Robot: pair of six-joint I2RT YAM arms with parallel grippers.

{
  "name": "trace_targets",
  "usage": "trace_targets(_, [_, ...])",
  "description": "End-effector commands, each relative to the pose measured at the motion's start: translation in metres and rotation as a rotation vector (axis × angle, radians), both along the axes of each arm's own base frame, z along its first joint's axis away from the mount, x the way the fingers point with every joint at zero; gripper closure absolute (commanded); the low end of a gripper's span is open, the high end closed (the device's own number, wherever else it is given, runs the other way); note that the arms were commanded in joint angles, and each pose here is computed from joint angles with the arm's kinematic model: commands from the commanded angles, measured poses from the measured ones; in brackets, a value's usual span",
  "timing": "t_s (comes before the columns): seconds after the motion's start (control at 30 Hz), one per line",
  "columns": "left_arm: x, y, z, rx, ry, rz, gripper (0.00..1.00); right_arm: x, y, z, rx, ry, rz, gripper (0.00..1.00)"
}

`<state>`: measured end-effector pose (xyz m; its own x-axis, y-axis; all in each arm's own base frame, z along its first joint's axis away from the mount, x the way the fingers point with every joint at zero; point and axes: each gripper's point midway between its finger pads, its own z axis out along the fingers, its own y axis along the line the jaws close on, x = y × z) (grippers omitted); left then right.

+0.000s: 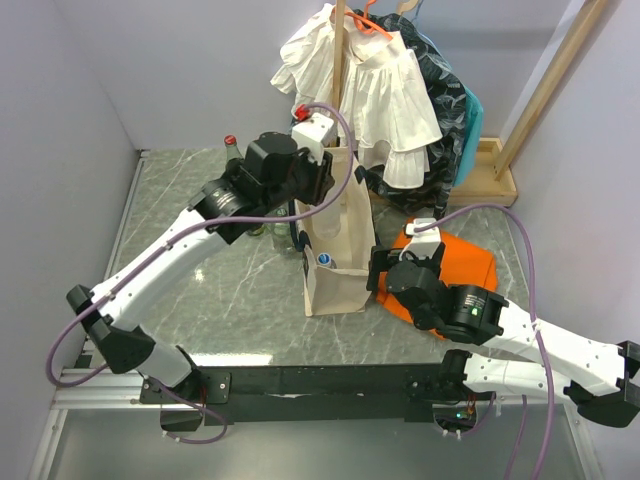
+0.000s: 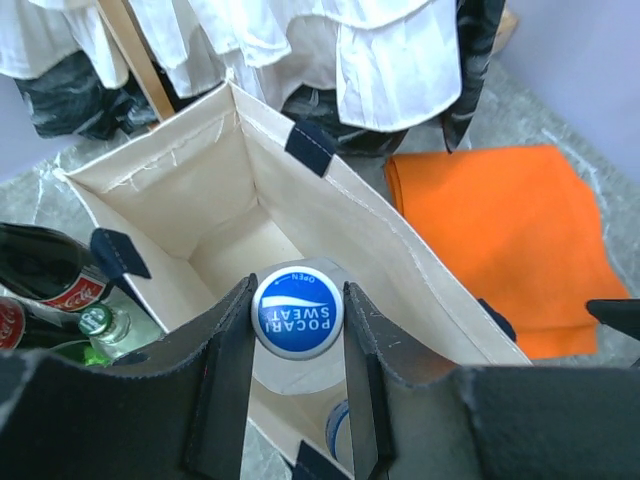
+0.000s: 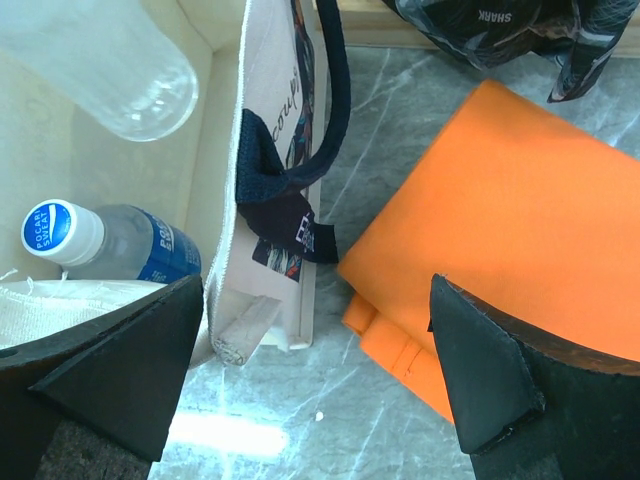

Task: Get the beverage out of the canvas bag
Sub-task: Take out the drink from the canvas bag.

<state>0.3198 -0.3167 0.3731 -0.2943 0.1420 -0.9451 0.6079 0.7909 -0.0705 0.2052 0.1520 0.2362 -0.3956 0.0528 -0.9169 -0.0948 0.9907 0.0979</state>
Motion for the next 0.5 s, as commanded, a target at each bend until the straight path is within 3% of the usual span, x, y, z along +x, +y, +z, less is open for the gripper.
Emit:
trace_targets(0.0, [-0.012, 0.016, 0.109, -0.274, -0.237, 0.014, 0.99, 0.003, 0.0, 0.001, -0.005, -0.009, -0.006, 0.0])
trace_targets(0.47, [-0.029, 0.044, 0.139, -0.348, -0.342, 0.046, 0.99, 0.003, 0.003, 0.003, -0.002, -0.006, 0.002, 0.0])
